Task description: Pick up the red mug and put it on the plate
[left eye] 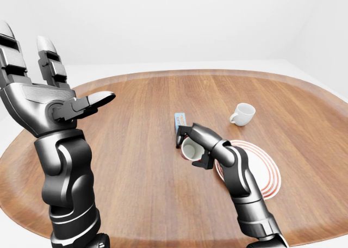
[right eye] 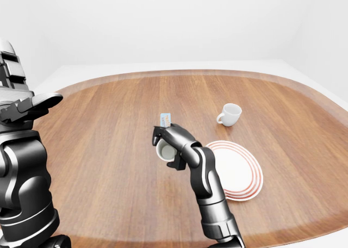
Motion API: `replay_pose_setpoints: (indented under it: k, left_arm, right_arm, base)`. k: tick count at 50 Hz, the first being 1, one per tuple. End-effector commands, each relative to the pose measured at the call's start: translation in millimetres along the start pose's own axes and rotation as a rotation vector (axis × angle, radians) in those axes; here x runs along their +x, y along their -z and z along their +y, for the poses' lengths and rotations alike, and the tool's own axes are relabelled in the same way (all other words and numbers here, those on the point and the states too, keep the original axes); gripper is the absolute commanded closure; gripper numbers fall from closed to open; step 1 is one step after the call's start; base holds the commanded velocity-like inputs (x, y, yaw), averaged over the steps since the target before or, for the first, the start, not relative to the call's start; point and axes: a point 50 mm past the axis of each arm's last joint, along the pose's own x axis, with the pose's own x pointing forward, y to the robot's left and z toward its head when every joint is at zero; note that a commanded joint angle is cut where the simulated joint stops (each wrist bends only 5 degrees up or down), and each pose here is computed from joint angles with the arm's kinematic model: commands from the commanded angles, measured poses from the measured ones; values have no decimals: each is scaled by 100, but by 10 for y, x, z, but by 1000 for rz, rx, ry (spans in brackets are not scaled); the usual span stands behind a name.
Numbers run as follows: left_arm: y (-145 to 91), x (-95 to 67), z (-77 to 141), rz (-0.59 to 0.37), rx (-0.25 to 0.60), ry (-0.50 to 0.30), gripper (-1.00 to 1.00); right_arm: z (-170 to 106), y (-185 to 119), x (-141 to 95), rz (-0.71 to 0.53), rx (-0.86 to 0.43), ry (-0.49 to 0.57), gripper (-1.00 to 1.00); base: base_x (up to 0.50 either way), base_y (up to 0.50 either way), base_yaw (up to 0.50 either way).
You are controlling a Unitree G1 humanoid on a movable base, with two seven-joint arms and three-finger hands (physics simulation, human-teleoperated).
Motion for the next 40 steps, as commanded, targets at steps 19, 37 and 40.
replay_pose_setpoints:
  k: [19,37,40]
  left_arm:
    - [-30,8,0,-11,-6,-5,-95]
    - [-45,30,0,-17,-11,-6,-95]
    - [-38,39,3,-15,-11,-6,-95]
  right_arm:
    - [-254,142,-482,94,-106,185,100]
    - [-257,524,-739,224,-57,198,100]
    - [-247,620,-765,250,-36,188,100]
  base:
    - [0,0,0]
    - [0,0,0]
    - [0,0,0]
